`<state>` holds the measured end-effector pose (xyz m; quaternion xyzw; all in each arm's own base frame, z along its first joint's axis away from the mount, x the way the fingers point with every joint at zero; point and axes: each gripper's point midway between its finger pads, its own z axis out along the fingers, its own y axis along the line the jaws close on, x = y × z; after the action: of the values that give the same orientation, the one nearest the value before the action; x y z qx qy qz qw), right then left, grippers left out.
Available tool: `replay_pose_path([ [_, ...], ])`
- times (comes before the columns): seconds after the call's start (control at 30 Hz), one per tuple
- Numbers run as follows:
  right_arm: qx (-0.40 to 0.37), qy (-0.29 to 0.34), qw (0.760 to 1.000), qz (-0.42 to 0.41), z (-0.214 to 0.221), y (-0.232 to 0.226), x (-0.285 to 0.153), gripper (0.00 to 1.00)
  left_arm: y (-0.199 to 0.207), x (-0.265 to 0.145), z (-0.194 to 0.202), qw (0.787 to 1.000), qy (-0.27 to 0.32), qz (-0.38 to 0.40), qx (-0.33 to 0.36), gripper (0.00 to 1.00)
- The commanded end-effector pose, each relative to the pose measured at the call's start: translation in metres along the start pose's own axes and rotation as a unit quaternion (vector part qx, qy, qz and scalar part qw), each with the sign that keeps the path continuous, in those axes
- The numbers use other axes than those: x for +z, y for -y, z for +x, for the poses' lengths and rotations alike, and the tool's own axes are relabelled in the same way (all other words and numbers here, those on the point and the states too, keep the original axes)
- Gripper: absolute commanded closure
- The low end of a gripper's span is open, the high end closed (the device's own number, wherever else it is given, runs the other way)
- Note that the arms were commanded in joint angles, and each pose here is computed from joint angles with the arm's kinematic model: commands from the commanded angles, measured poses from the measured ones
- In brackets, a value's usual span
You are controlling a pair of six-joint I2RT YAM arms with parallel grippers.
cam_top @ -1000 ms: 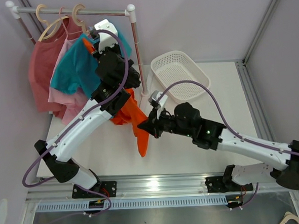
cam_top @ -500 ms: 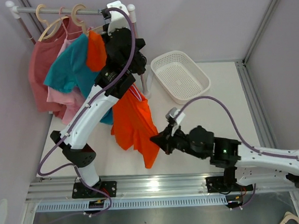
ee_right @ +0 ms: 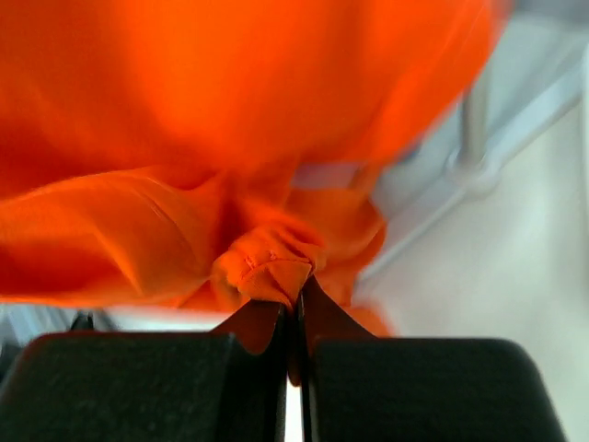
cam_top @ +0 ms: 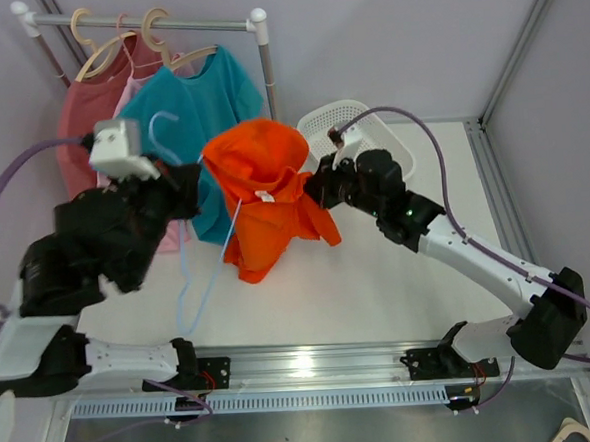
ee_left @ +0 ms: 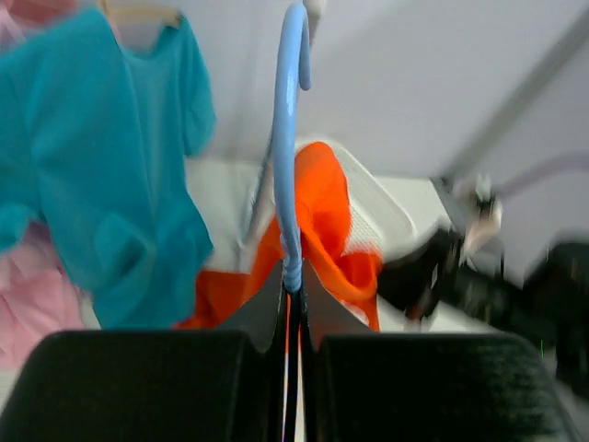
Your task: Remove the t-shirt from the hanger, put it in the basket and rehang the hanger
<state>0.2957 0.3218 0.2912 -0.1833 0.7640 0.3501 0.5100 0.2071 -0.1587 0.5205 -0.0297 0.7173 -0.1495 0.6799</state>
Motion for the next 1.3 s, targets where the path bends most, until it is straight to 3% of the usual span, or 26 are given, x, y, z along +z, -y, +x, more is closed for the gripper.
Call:
replay_pose_path([
  [0.0, -0.010, 0.051, 0.999, -0.009, -0.057, 0.005, 0.003, 1.00, 0.006, -0.031, 0.076, 0.985, -0.133, 0.090, -0.067, 0.99],
  [0.03, -0.015, 0.073, 0.997, -0.008, -0.082, 0.004, -0.002, 1.00, 0.002, -0.040, 0.107, 0.979, -0.167, 0.108, -0.052, 0.99],
  [0.2, -0.010, 0.137, 0.990, 0.039, -0.156, 0.033, -0.025, 1.00, -0.023, -0.062, 0.163, 0.966, -0.218, 0.132, -0.047, 0.99],
  [0.47, -0.037, 0.253, 0.965, 0.062, -0.304, 0.055, -0.058, 1.00, -0.067, -0.078, 0.184, 0.968, -0.189, 0.144, -0.076, 0.99],
  [0.53, -0.051, 0.268, 0.960, 0.058, -0.324, 0.053, -0.055, 1.00, -0.073, -0.077, 0.190, 0.970, -0.185, 0.141, -0.070, 0.99],
  [0.57, -0.047, 0.250, 0.965, 0.064, -0.319, 0.071, -0.030, 1.00, -0.076, -0.075, 0.189, 0.973, -0.176, 0.135, -0.069, 0.99],
  [0.6, -0.061, 0.288, 0.954, 0.052, -0.348, 0.057, -0.047, 1.00, -0.078, -0.074, 0.189, 0.974, -0.172, 0.131, -0.070, 0.99],
  [0.83, -0.057, 0.349, 0.935, 0.040, -0.375, 0.099, -0.028, 1.00, -0.086, -0.063, 0.199, 0.981, -0.162, 0.094, -0.042, 0.99],
  [0.93, -0.056, 0.347, 0.934, 0.056, -0.373, 0.124, -0.017, 1.00, -0.091, -0.059, 0.196, 0.985, -0.149, 0.078, -0.037, 0.99],
  [1.0, -0.039, 0.310, 0.947, 0.077, -0.352, 0.149, 0.003, 1.00, -0.094, -0.057, 0.196, 0.987, -0.142, 0.068, -0.027, 0.99],
  [1.1, -0.002, 0.228, 0.963, 0.141, -0.290, 0.206, 0.046, 1.00, -0.099, -0.050, 0.187, 0.992, -0.118, 0.048, -0.016, 0.99],
  [1.2, 0.055, 0.105, 0.970, 0.212, -0.196, 0.263, 0.079, 1.00, -0.102, -0.041, 0.164, 0.997, -0.080, 0.021, -0.008, 0.99],
  [1.27, 0.089, 0.007, 0.964, 0.251, -0.126, 0.289, 0.090, 0.88, -0.092, -0.035, 0.144, 0.998, -0.055, 0.030, -0.021, 0.99],
])
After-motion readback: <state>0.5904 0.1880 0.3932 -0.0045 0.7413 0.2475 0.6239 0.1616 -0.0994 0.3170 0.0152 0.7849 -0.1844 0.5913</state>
